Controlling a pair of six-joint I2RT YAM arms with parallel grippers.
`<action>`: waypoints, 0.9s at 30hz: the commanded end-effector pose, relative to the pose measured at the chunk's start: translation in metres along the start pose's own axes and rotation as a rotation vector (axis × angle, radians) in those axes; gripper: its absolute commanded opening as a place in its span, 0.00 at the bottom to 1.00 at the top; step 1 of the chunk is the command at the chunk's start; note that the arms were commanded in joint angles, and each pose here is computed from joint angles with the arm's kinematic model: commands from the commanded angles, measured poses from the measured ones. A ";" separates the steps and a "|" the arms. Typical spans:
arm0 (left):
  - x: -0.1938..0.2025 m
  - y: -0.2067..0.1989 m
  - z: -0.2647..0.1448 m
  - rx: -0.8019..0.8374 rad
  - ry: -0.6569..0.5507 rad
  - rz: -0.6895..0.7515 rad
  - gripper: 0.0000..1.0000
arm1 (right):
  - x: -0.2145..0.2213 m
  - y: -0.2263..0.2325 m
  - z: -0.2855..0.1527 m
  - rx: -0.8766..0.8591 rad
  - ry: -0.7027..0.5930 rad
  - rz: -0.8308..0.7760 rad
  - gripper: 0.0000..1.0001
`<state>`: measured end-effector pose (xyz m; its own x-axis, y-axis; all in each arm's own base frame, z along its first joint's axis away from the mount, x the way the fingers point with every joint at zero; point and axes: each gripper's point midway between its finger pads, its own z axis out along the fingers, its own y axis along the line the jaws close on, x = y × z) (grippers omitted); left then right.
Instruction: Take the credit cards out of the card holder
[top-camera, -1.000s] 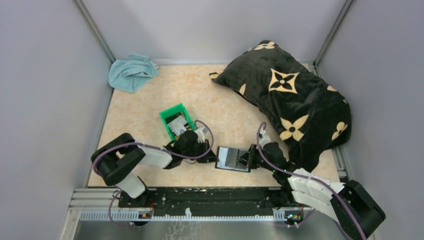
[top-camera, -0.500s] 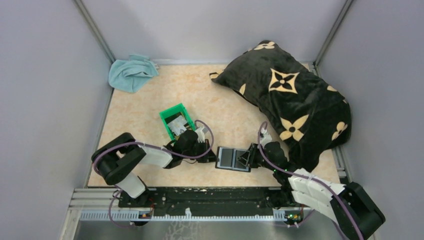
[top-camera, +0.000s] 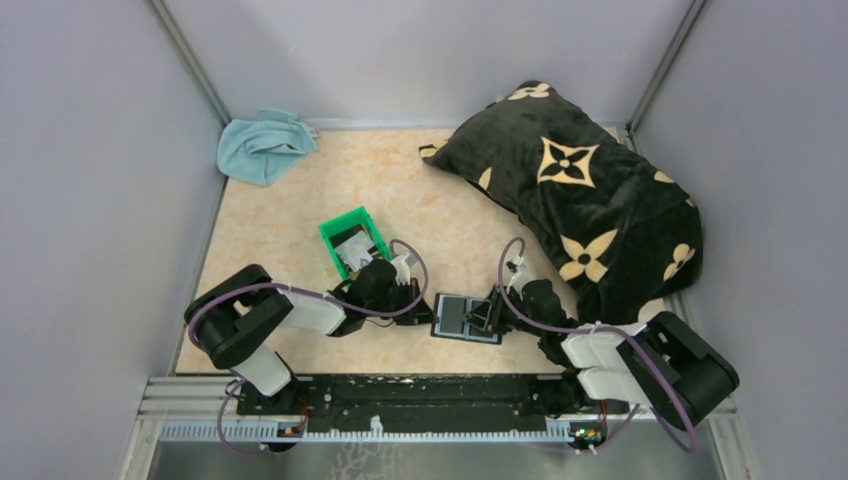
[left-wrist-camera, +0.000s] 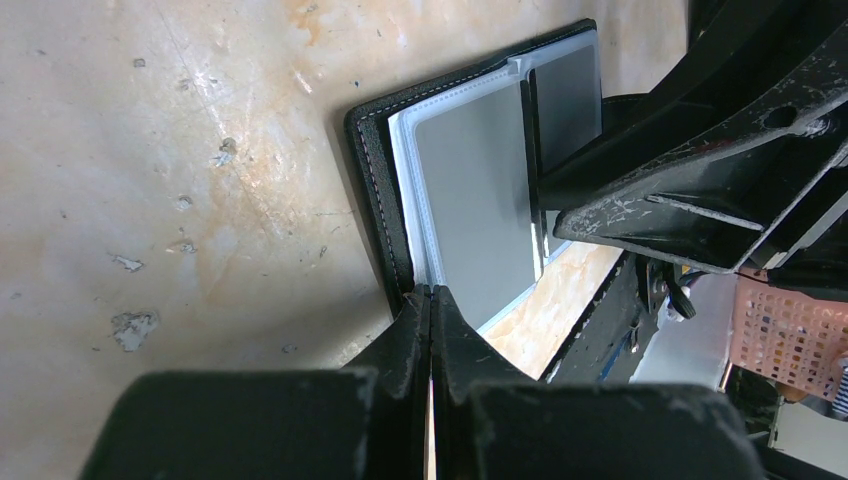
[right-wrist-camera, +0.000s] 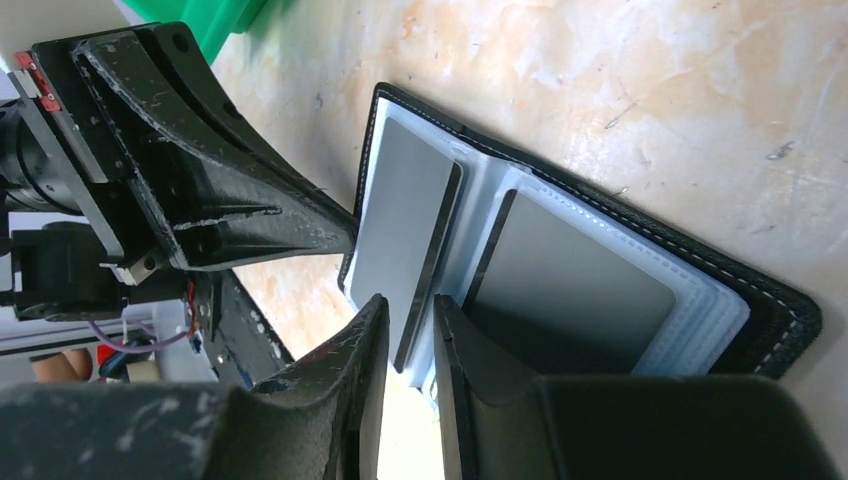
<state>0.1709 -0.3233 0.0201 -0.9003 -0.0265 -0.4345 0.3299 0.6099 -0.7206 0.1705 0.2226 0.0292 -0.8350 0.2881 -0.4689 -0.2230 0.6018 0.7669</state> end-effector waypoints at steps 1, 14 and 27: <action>0.017 0.024 0.001 -0.087 0.051 -0.011 0.00 | -0.016 0.025 0.003 -0.108 -0.049 -0.014 0.23; 0.017 0.024 0.002 -0.082 0.054 -0.013 0.00 | -0.017 0.023 0.003 -0.090 -0.047 -0.024 0.22; 0.018 0.025 0.002 -0.088 0.054 -0.016 0.00 | -0.017 0.045 0.003 -0.217 -0.042 0.014 0.25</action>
<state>0.1706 -0.3244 0.0198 -0.9011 -0.0251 -0.4329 0.3311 0.6051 -0.7241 0.1717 0.2333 0.0346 -0.8474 0.3027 -0.4362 -0.2228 0.5429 0.8097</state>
